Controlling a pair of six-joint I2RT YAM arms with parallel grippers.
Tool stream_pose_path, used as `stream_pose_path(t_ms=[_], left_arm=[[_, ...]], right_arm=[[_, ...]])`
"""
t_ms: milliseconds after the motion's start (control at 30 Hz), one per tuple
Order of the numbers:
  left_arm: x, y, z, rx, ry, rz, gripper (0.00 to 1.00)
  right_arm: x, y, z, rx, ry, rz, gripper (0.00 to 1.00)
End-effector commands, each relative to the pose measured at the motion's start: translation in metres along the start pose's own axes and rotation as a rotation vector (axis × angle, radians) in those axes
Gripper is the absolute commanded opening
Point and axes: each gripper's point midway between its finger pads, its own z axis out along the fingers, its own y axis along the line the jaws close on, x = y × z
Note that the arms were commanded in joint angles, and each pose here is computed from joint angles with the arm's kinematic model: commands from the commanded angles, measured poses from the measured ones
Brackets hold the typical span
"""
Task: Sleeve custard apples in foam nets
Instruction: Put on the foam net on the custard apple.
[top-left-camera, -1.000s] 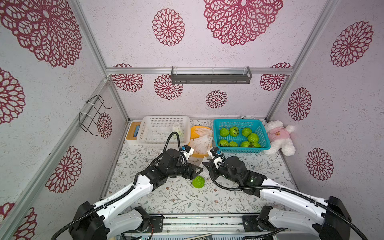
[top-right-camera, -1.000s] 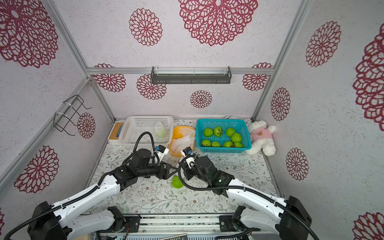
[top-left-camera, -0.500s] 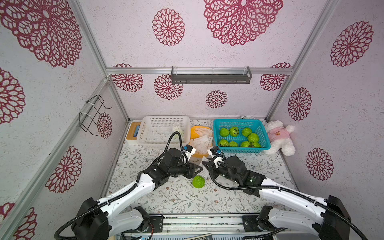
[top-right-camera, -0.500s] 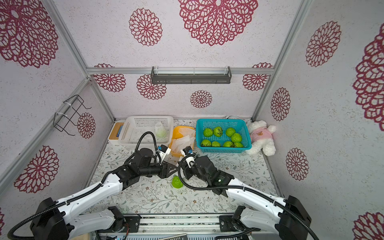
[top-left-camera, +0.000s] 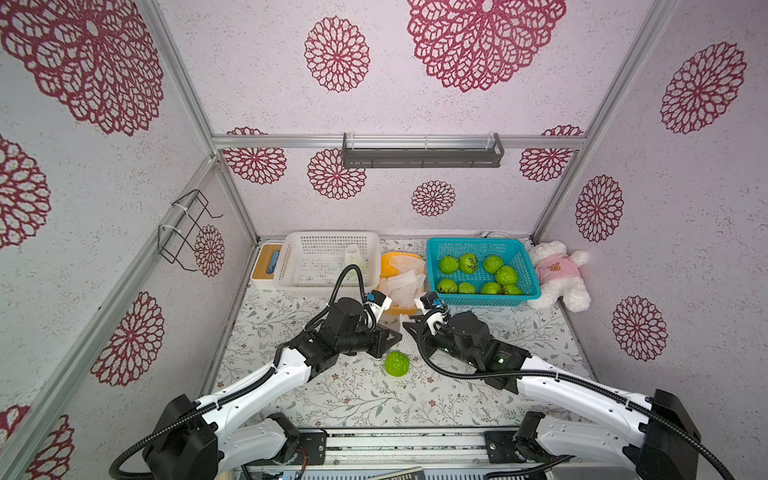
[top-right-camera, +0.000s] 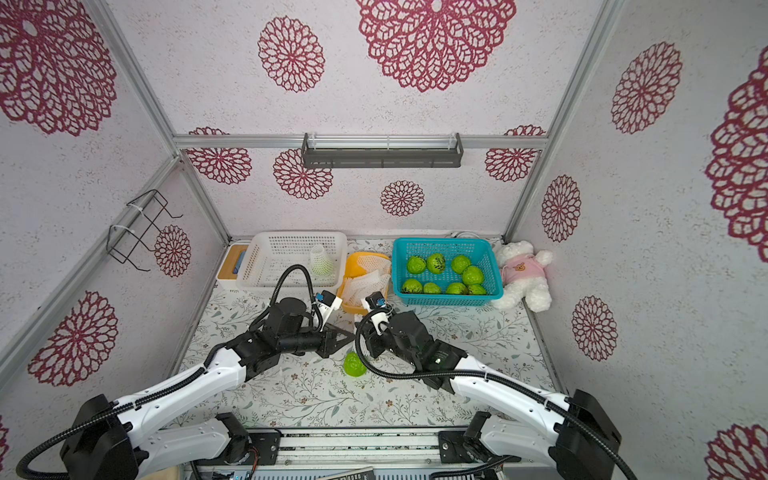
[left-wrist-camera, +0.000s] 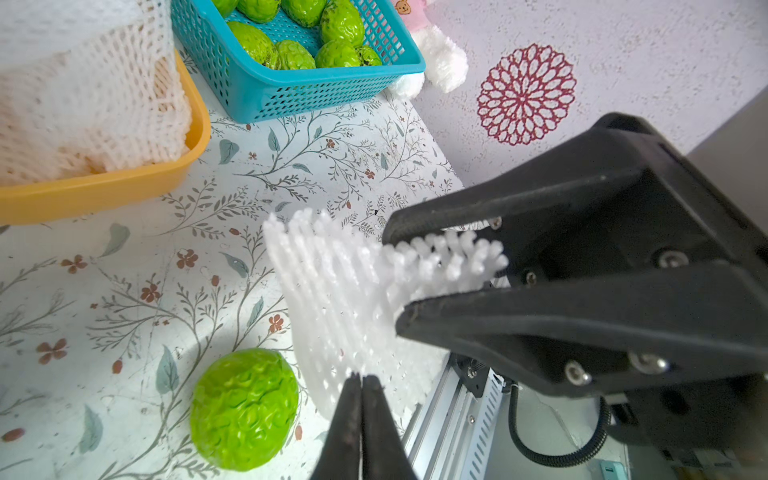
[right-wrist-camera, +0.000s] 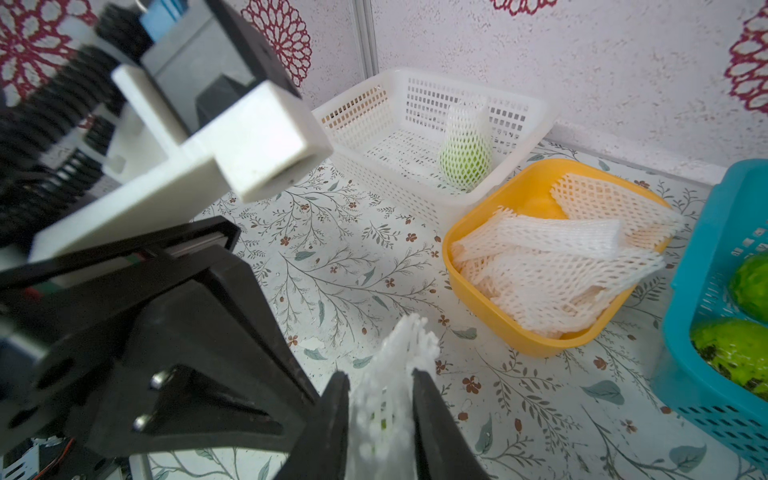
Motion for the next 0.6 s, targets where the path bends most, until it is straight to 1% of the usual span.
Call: stream_pose_path(t_ms=[0,33,67,167,267,433,500,567], left_arm=[[-0.0016,0.0014,0.0018,-0.008,-0.021,-0.002,0.29],[-0.0012,0.0016,0.0017,-0.009,-0.021,-0.001,0.32],[-0.0006,0.0032,0.0018,-0.013,-0.022,-0.005,0.39],[-0.0004,0.0048,0.0004,-0.021,-0.030,-0.007,0.45],[-0.0010,0.0049,-0.0018,-0.021,-0.043,-0.007,0.48],[-0.0009,0.0044,-0.0022,-0.012,-0.059,-0.006,0.62],[-0.0015,0.0019,-0.0007,0.006,-0.061,-0.005,0.63],[-0.0042,-0.0027,0.0004,0.033,-0.069,-0.002,0.62]], right_arm=[[-0.0156,0.0000,-0.0042,0.010,-0.053,0.017,0.25],[-0.0151,-0.0001,-0.0040,0.011,-0.052,0.017,0.23],[-0.0143,-0.0003,-0.0039,0.011,-0.051,0.017,0.21],[-0.0126,-0.0010,-0.0032,0.013,-0.049,0.019,0.18],[-0.0107,-0.0009,-0.0022,0.013,-0.047,0.021,0.16],[-0.0137,0.0023,-0.0007,-0.005,-0.059,0.022,0.15],[-0.0145,0.0040,0.0005,-0.013,-0.059,0.023,0.15],[-0.0149,0.0051,0.0021,-0.019,-0.060,0.027,0.15]])
